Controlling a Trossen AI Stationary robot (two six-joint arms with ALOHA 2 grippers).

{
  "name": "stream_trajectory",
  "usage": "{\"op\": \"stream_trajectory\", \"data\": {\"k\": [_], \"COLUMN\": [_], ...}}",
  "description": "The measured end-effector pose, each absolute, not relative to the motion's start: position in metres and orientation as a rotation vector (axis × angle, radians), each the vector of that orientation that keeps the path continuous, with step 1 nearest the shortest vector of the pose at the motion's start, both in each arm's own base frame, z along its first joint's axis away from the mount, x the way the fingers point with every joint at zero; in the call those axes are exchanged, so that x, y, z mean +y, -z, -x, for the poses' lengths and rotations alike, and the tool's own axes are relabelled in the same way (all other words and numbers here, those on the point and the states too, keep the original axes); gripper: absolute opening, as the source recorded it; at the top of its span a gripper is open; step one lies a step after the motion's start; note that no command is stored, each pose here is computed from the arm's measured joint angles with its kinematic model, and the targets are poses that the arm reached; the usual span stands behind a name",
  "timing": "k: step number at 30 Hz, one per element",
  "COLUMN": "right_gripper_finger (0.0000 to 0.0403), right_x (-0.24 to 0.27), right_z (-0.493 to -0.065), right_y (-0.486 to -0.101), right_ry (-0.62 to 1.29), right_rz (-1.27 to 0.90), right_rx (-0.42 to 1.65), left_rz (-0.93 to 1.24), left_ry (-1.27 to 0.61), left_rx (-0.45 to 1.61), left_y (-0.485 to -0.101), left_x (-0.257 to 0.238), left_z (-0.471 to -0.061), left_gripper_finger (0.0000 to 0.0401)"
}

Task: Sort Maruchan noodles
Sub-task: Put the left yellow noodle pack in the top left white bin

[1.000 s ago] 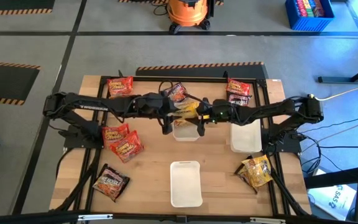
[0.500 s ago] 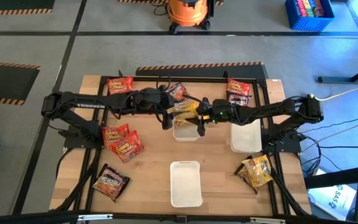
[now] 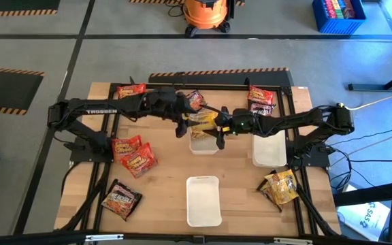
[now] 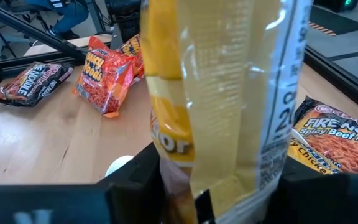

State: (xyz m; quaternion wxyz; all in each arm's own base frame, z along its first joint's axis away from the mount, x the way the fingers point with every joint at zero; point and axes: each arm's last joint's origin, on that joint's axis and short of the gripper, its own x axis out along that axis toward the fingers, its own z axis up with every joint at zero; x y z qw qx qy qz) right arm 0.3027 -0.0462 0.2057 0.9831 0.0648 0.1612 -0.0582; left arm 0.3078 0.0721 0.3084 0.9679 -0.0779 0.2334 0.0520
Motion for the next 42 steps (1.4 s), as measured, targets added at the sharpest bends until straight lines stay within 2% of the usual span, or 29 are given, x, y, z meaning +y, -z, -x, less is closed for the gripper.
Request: {"op": "stream_trajectory", "data": {"k": [6,17,22,27,32,37,42], "right_gripper_finger": [0.0149,0.0149,0.0149,0.0149,0.015,0.015,0.015], "right_x": [-0.046,-0.046,-0.046,-0.046,-0.046,-0.046,-0.046], "right_z": [-0.303,-0.303,-0.302,-0.302,-0.302,-0.302,-0.301], "right_y": [-0.206,-0.205,-0.204,-0.203,-0.203,-0.203,-0.202], "right_ry": [0.118,0.118,0.119,0.12,0.12,0.12,0.116], "right_rz": [-0.13,-0.13,-0.132,-0.132,-0.132,-0.132,-0.135], "right_rx": [0.326,0.327,0.34,0.351,0.35,0.353,0.369], "left_rz": [0.239,0.171,0.107,0.013,-0.047,-0.033,0.018], "left_ry": [-0.018,-0.004,-0.036,-0.111,-0.164,-0.079,0.009], "left_rx": [0.519,0.724,0.842,0.868,0.858,0.861,0.903], "left_y": [-0.298,-0.301,-0.3,-0.304,-0.326,-0.325,-0.304], "left_x": [0.079,0.086,0.083,0.077,0.072,0.07,0.072], "left_z": [-0.318,-0.354,-0.366,-0.369,-0.368,-0.368,-0.381], "left_gripper_finger": [0.0234,0.0234,0.0234,0.0231,0.0228,0.0228,0.0228]}}
